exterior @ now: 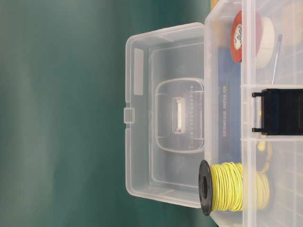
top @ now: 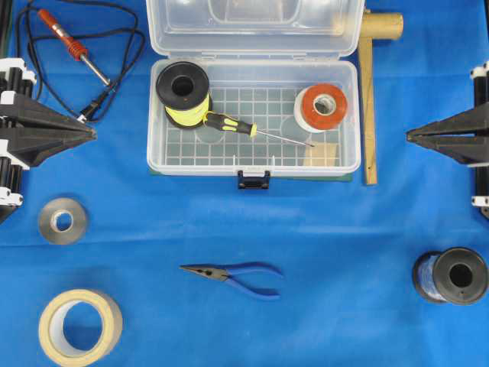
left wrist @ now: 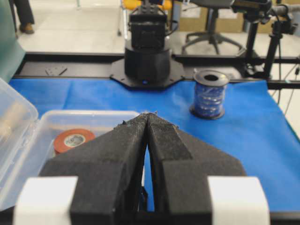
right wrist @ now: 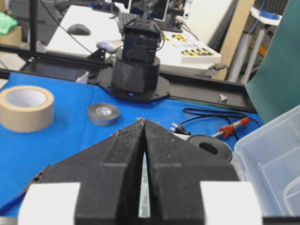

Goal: Pick the screwdriver from the toolbox among several items.
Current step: 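Move the right gripper over the black-and-yellow screwdriver in the toolbox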

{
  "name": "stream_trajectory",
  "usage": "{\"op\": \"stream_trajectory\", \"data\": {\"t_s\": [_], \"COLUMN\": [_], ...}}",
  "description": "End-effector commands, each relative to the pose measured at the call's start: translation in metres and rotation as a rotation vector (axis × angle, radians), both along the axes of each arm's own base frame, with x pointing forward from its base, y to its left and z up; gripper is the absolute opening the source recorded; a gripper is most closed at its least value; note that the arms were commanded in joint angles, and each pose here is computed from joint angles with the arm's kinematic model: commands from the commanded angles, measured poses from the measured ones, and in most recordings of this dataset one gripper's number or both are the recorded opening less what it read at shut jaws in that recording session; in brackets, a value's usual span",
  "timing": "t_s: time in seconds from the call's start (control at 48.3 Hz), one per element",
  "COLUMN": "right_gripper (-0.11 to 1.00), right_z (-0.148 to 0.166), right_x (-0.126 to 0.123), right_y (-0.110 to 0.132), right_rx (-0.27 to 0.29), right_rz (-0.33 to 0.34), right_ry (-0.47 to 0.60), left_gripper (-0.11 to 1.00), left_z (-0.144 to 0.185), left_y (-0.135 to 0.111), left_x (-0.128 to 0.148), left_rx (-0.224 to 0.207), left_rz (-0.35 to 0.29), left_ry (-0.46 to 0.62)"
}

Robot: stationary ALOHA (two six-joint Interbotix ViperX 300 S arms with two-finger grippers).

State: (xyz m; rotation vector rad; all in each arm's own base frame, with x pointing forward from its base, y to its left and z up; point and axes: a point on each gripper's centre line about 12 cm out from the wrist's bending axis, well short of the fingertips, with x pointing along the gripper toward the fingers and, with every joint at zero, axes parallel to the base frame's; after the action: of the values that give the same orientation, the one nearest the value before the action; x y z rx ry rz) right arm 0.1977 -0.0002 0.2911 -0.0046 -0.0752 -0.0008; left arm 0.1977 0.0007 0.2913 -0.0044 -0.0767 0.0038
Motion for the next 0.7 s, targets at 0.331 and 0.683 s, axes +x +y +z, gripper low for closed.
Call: {"op": "stream_trajectory", "data": {"t_s": [0.331, 0.683], "right_gripper": [0.0, 0.14], "right_z": [0.036, 0.029], "right_x": [0.055, 0.133], "right_y": [-0.009, -0.046], "right_rx": [0.067, 0.275], "right_rz": [-0.037, -0.168], "right_ry": [0.164, 0.416], "left_gripper": [0.0, 0.0], "left_z": [0.005, 0.003], "left_y": [0.0, 0.0], "left_x": [0.003, 0.007], "left_rx": [-0.028, -0.03], "left_rz": [0.002, 0.003], "left_ry": [-0.014, -0.011]}}
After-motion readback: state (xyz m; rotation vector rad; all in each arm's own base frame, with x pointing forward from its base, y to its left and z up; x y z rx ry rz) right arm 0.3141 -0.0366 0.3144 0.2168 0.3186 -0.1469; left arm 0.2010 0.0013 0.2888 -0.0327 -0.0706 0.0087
